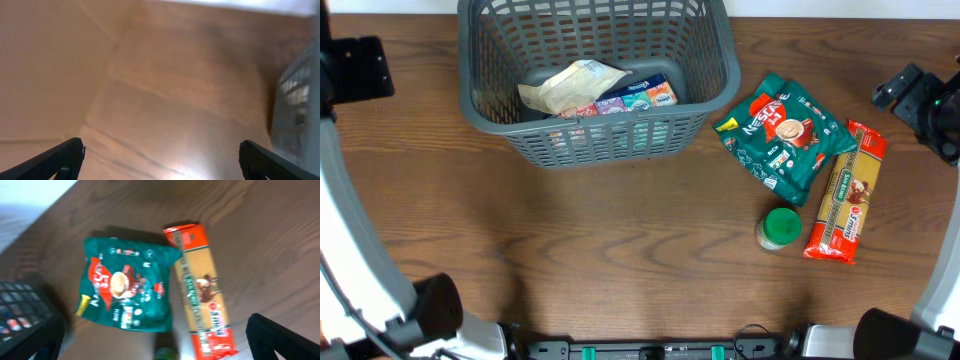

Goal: Pack container
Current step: 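Open the left gripper and withdraw the left arm to the side, then reach the right gripper to the green Nescafe bag and grasp it, then lift the Nescafe bag with the right gripper and lower it into the basket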

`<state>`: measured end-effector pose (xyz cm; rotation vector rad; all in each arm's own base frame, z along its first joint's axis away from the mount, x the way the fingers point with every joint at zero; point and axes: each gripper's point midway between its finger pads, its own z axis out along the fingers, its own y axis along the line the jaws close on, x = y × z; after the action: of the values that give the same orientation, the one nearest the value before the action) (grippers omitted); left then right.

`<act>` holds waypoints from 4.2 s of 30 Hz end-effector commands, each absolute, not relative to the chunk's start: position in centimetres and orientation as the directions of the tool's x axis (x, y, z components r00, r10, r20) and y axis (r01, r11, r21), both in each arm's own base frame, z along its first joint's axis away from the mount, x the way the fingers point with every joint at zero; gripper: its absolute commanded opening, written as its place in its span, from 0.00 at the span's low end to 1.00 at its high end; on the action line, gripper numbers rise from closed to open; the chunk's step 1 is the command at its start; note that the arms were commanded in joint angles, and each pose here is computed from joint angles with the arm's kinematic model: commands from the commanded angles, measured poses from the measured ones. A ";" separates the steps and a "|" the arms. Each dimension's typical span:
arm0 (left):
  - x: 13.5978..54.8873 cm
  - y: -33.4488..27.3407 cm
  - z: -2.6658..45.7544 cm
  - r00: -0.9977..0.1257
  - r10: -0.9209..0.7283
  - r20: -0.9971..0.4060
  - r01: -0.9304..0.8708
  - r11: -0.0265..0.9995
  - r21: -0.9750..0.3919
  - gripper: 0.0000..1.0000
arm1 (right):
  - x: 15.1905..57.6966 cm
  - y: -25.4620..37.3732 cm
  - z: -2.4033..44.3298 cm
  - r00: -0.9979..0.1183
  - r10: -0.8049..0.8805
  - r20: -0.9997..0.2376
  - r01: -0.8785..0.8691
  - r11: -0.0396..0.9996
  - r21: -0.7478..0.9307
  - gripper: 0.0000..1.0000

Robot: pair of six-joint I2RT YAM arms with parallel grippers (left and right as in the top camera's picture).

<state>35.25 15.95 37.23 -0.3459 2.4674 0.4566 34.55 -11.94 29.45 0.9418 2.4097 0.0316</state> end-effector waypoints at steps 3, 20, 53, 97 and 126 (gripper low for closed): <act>36.8 16.3 33.1 -0.823 -0.220 -0.523 -0.343 0.927 0.151 0.99 | 36.5 -10.8 25.1 -0.628 0.713 -0.313 0.654 0.701 0.285 0.99; 38.9 17.0 30.2 -0.848 -0.229 -0.478 -0.335 0.931 0.149 0.99 | 42.1 -8.5 11.8 -0.707 0.705 -0.051 0.680 0.699 0.221 0.99; 38.9 17.0 30.3 -0.847 -0.228 -0.480 -0.335 0.930 0.149 0.99 | 44.6 -2.9 -5.1 -0.862 0.490 0.129 0.506 0.843 0.181 0.98; 38.9 16.7 30.1 -0.853 -0.226 -0.471 -0.326 0.935 0.142 0.99 | 47.7 -7.6 29.9 -0.637 0.387 -0.666 0.350 0.916 0.198 0.01; 38.6 16.6 30.0 -0.858 -0.228 -0.460 -0.324 0.935 0.142 0.99 | 46.0 27.6 44.5 0.222 -0.479 -0.849 -0.664 0.564 -0.491 0.01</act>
<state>38.42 16.76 30.32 -0.3971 2.6324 0.3110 46.76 24.18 44.85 -0.9461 1.4937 0.1085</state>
